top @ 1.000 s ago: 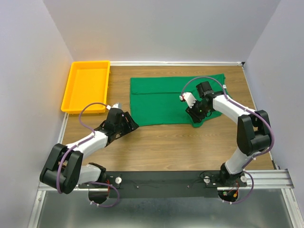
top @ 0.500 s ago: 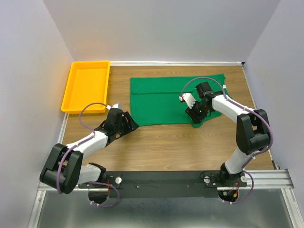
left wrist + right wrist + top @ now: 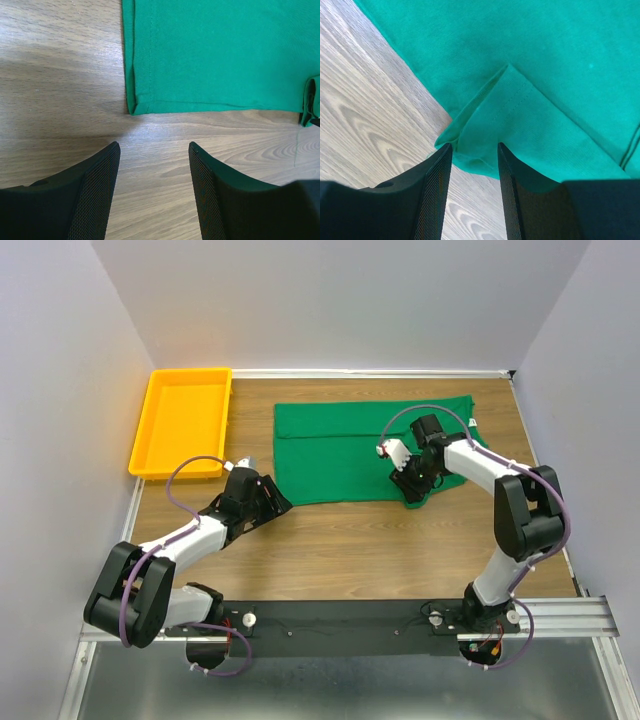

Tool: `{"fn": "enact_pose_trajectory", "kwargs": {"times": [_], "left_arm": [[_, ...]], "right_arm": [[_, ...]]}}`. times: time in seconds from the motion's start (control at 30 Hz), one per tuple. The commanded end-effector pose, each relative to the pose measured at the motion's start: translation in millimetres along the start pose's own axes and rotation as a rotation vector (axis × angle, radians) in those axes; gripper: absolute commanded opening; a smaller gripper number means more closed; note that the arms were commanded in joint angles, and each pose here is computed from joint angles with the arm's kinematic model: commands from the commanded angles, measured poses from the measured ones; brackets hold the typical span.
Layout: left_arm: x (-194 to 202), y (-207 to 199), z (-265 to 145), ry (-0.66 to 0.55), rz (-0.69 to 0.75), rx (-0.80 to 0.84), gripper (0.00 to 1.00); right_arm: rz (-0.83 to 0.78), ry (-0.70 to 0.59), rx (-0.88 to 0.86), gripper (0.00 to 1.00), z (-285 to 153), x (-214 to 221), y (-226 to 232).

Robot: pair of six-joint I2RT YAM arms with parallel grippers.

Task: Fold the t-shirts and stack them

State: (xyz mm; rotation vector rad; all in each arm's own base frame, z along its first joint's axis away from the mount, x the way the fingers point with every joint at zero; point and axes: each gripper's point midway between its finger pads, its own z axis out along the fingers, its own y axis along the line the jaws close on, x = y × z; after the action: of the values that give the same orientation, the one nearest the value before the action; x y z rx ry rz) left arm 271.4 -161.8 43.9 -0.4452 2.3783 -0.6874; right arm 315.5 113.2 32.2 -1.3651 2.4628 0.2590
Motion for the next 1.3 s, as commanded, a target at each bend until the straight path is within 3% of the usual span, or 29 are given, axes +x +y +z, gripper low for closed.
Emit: {"fn": "enact_pose_trajectory", "kwargs": {"times": [0.0,0.67,0.87,0.97,1.1,1.27], "left_arm": [[3,-2,1,0.011,-0.004,0.023,0.65],[1,-2,1,0.008,-0.003,0.023,0.65],[1,-3,2,0.009,-0.009,0.025,0.65],[1,-3,3,0.011,-0.011,0.025,0.65],[1,-3,3,0.012,-0.009,0.026,0.65],[2,-2,3,0.014,-0.01,0.024,0.65]], "right_arm": [[-0.018,0.036,-0.007,0.49,6,4,0],[-0.018,0.026,0.066,0.39,2,-5,-17],[-0.012,0.011,0.058,0.27,2,-8,-16],[-0.012,-0.006,0.058,0.27,-1,-13,-15],[-0.015,-0.019,0.064,0.37,-7,-15,-15],[-0.016,-0.023,0.064,0.39,-8,-16,-14]]}}
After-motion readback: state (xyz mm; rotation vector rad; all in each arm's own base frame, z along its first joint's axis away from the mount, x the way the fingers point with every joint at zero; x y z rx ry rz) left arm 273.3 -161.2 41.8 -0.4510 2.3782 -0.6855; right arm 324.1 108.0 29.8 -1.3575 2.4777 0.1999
